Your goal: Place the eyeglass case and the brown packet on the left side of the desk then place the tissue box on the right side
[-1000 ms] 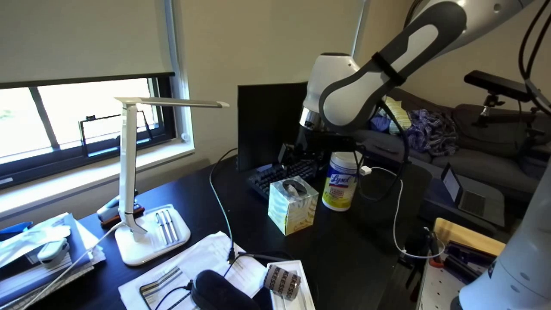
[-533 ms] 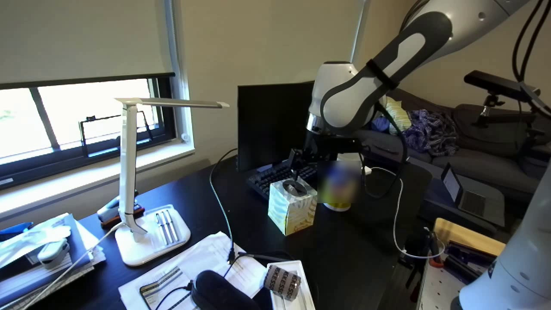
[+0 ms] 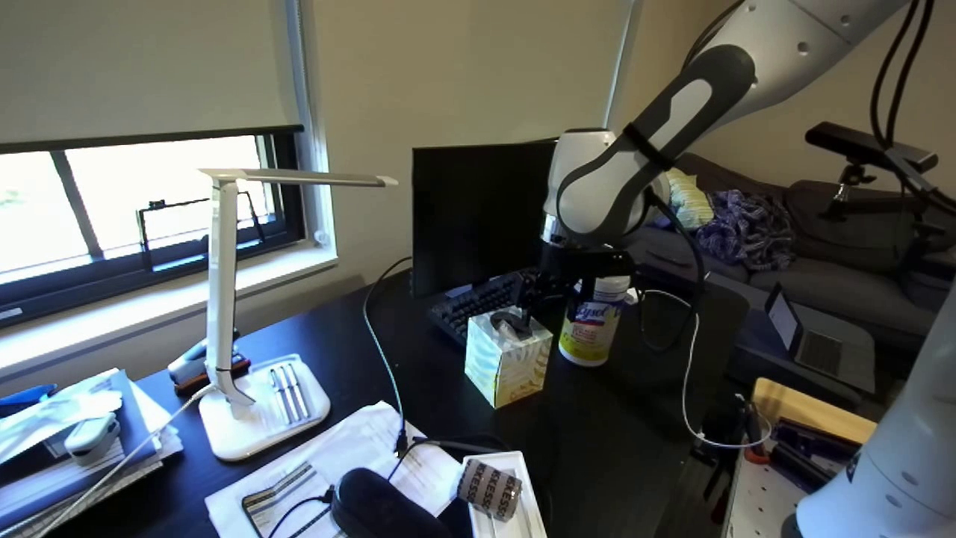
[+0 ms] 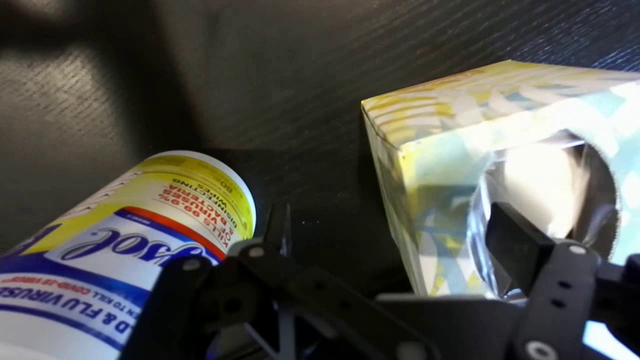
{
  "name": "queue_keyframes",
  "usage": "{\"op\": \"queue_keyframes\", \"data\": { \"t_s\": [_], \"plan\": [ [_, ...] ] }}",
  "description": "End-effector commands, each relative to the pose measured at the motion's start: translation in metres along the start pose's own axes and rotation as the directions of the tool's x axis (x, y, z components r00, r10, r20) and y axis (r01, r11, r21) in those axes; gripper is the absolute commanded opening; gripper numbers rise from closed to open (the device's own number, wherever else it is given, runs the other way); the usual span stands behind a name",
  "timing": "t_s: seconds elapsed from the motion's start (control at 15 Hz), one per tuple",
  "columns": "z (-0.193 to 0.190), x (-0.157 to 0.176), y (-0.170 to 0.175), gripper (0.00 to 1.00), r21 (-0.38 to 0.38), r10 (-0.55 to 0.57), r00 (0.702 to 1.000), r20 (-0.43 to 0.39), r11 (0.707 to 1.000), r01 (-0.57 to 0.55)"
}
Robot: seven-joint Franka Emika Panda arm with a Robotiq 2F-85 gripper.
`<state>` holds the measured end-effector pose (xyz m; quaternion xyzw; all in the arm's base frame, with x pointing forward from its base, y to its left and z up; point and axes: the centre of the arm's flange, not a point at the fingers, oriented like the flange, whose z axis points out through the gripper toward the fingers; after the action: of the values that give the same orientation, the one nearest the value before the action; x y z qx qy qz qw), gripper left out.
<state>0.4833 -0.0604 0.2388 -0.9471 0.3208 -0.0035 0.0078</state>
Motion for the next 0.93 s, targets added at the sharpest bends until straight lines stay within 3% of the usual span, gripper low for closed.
{"op": "queue_keyframes", "data": {
  "t_s": [0.0, 0.2, 0.33, 0.8, 0.87],
  "plan": [
    [0.005, 0.012, 0.009, 1.0, 0.02, 0.009, 1.0, -0.024, 1.0, -0.009],
    [0.009, 0.017, 0.009, 1.0, 0.032, -0.027, 0.998, -0.054, 0.999, 0.029],
    [0.012, 0.017, 0.005, 1.0, 0.047, -0.095, 0.994, -0.055, 0.994, 0.097],
    [0.029, 0.015, -0.016, 1.0, 0.075, -0.155, 0.987, -0.037, 0.985, 0.157],
    [0.03, 0.014, -0.017, 0.75, 0.077, -0.153, 0.988, -0.032, 0.985, 0.155]
  ]
}}
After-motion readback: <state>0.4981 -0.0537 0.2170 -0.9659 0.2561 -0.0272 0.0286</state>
